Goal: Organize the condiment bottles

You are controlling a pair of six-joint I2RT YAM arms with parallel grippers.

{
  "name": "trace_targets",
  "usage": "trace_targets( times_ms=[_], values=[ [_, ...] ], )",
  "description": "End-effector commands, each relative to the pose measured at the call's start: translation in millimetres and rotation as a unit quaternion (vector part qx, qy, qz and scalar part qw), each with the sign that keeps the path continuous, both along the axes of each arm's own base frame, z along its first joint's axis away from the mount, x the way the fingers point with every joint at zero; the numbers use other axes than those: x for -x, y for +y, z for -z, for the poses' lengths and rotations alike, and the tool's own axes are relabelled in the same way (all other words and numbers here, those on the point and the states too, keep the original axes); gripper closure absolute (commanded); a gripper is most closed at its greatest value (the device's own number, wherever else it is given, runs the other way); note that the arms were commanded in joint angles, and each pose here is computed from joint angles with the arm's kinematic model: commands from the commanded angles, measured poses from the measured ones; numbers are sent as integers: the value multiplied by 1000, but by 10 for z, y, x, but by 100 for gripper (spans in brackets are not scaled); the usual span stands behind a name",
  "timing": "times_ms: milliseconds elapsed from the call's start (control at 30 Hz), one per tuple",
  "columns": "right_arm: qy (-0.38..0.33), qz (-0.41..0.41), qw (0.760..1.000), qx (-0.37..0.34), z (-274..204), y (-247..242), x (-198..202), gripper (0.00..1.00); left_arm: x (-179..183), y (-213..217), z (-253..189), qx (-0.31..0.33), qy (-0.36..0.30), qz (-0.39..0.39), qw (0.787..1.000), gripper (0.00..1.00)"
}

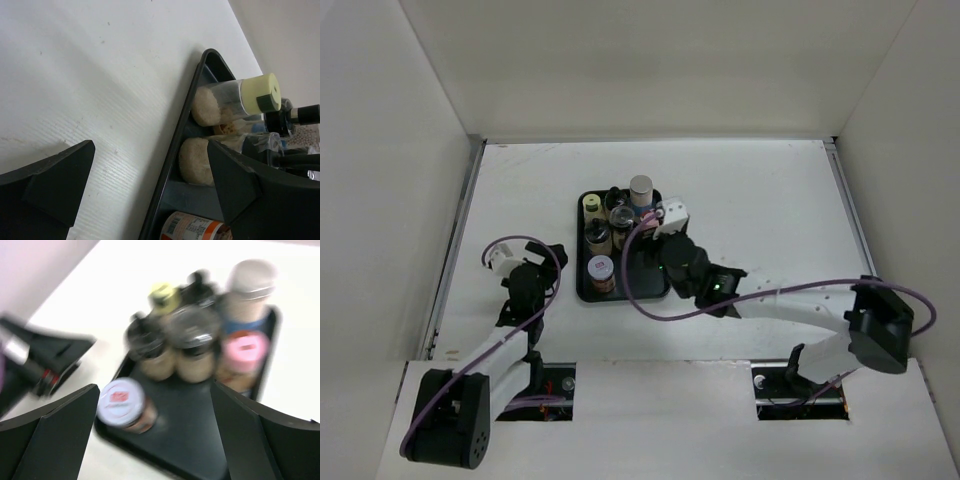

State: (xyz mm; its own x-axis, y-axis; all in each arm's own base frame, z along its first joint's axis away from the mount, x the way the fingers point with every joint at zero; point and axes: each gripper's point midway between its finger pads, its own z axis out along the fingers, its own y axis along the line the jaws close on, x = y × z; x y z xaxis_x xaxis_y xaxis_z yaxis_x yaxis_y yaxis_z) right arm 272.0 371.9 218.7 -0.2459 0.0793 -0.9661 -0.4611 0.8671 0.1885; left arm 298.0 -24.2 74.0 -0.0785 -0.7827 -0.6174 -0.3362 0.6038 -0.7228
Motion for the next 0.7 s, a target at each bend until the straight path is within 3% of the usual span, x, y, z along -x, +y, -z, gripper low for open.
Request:
trace_targets(
  times_ms=[0,133,267,500,667],
  values=[
    [-8,94,995,-15,-6,-569,-280,0,-32,-2,-164,0,-16,1,1000,0],
    [7,143,989,-24,213,-983,-433,0,-14,-137,-358,4,-44,29,999,0],
    [17,159,987,0,457,-1038,-540,0,44,-188,-488,1,-52,45,998,0],
    [2,182,983,26,457,-1088,-579,0,89,5,-377,-42,23,16,999,0],
    [-23,187,982,5,280,-1120,-495,0,95,89,-475,-75,46,9,996,0]
  ],
)
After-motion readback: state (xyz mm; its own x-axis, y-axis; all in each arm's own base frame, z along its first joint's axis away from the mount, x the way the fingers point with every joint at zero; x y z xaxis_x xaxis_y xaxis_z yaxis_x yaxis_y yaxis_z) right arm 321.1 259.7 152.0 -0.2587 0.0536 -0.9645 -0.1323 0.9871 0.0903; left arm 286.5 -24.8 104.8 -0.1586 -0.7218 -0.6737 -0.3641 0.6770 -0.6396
